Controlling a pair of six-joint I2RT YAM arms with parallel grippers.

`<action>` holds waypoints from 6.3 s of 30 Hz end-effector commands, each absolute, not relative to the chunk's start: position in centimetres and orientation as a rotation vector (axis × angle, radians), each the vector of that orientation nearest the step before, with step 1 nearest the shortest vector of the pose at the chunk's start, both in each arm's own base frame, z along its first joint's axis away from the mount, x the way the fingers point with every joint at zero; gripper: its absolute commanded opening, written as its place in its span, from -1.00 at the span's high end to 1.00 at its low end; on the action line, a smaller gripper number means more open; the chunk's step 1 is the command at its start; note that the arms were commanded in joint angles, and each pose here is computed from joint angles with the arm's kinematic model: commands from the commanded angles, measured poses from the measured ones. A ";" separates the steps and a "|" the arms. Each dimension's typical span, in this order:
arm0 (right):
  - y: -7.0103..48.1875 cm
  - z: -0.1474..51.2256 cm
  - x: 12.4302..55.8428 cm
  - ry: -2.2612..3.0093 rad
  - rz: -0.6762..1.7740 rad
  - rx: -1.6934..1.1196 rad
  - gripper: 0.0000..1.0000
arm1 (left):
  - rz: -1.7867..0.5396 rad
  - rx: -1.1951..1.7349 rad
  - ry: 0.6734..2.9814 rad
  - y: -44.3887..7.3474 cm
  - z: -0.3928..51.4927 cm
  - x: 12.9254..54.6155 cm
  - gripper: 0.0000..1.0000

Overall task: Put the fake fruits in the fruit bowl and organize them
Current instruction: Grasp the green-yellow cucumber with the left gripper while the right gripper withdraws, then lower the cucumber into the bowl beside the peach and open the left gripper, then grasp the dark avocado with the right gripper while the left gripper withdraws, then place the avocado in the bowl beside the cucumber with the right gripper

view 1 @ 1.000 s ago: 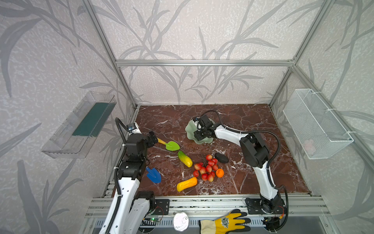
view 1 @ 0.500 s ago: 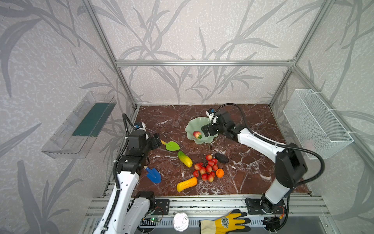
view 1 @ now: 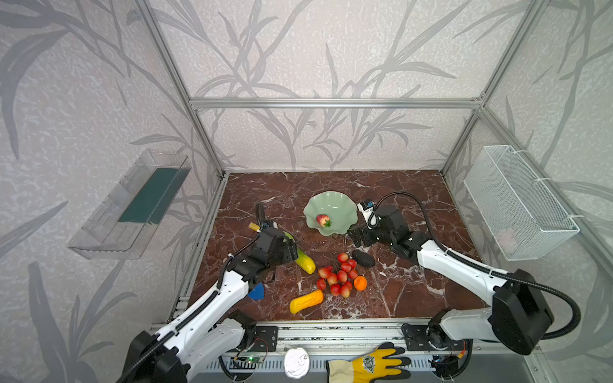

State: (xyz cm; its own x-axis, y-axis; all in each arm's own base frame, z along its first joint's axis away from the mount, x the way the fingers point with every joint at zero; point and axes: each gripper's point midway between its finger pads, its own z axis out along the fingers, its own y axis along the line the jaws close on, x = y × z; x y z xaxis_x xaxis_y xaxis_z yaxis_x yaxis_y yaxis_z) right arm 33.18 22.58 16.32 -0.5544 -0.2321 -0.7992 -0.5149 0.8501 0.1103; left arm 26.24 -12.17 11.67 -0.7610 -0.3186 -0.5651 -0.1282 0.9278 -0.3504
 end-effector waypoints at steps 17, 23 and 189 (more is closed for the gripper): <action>20.9 18.0 31.8 2.113 0.420 -0.515 -0.98 | -0.395 -0.417 2.563 -18.1 4.5 28.4 -0.54; 20.8 17.9 31.7 2.110 0.421 -0.511 -0.98 | -0.391 -0.432 2.577 -18.1 3.4 28.3 -0.28; 24.5 24.0 41.6 1.994 0.439 -0.394 -0.89 | -0.672 -0.076 2.313 -14.9 13.4 23.5 -0.45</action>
